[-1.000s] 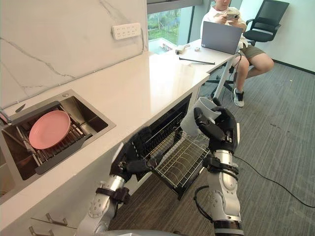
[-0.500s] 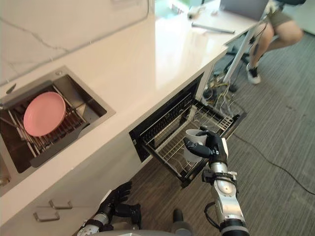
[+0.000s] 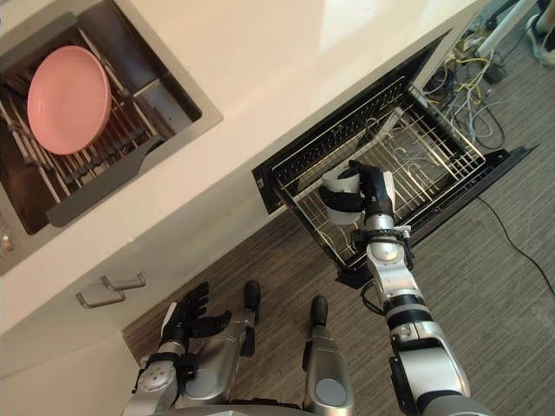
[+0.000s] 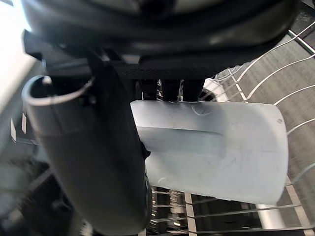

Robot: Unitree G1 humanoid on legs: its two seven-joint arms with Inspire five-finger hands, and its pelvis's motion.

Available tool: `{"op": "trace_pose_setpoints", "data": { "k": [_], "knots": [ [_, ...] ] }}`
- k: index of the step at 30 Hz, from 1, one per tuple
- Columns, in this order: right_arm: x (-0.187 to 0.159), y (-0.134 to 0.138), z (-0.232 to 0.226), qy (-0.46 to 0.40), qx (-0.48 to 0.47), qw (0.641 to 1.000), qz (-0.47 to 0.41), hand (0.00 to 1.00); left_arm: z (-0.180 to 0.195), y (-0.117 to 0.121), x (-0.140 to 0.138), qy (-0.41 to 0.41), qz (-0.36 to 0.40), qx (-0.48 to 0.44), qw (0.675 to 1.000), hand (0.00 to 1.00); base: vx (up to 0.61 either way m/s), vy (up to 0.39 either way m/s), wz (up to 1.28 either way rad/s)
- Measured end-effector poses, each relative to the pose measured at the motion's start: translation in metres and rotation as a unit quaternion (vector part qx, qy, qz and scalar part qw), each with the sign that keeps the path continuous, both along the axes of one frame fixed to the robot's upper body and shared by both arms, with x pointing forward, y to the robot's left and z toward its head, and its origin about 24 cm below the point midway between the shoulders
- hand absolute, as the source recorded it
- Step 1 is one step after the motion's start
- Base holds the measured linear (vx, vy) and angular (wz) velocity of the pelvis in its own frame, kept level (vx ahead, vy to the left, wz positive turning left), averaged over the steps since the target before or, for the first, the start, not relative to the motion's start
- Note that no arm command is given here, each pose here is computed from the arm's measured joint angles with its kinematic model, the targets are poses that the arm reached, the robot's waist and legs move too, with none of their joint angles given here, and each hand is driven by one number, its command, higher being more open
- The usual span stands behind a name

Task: Walk over to the sink, pick up the cup, carry it to the dishwasher, place the cup inside the dishwasher, then close the dishwasher door

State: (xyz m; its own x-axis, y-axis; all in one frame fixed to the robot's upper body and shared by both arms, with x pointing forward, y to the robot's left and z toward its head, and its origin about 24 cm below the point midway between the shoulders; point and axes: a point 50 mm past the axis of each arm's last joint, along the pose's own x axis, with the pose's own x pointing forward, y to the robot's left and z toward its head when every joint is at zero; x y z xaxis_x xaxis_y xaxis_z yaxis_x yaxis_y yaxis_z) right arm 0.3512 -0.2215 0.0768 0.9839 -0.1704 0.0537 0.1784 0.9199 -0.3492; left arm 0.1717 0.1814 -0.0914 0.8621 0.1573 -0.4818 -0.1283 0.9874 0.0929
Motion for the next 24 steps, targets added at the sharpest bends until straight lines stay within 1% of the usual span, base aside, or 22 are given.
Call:
{"op": "trace_pose_setpoints", "data": {
  "k": [2, 3, 11, 15, 18, 22, 24],
  "knots": [
    [0.004, -0.001, -0.001, 0.015, -0.015, 1.0, -0.006, 0.3, 0.0, 0.0, 0.004, -0.002, 0.006, 0.0, 1.0, 0.9, -0.03, -0.023, 0.08],
    [0.004, -0.002, -0.004, 0.024, -0.026, 0.999, -0.009, 0.9, 0.0, -0.001, 0.006, -0.001, 0.01, -0.003, 1.0, 0.9, -0.01, -0.023, 0.05],
    [0.01, -0.003, -0.006, 0.044, -0.077, 0.996, -0.027, 0.9, 0.004, -0.005, 0.015, -0.014, 0.016, -0.003, 1.0, 0.9, 0.01, -0.02, 0.07],
    [0.014, 0.001, -0.001, 0.035, -0.073, 0.996, -0.03, 0.9, 0.006, -0.007, 0.019, -0.021, 0.02, -0.003, 1.0, 0.9, -0.01, -0.012, 0.04],
    [0.013, 0.008, 0.001, 0.024, -0.048, 0.998, -0.032, 0.9, 0.006, -0.007, 0.019, -0.02, 0.021, -0.002, 1.0, 0.9, 0.01, -0.017, -0.02],
    [-0.005, 0.022, 0.007, -0.03, -0.016, 0.999, -0.013, 0.9, 0.006, -0.005, 0.019, -0.019, 0.026, -0.003, 0.999, 0.9, 0.04, -0.026, -0.04],
    [-0.022, 0.024, 0.008, -0.059, 0.003, 0.998, -0.009, 0.9, 0.005, -0.005, 0.019, -0.015, 0.025, -0.006, 1.0, 0.9, 0.05, -0.021, 0.07]
  ]
}}
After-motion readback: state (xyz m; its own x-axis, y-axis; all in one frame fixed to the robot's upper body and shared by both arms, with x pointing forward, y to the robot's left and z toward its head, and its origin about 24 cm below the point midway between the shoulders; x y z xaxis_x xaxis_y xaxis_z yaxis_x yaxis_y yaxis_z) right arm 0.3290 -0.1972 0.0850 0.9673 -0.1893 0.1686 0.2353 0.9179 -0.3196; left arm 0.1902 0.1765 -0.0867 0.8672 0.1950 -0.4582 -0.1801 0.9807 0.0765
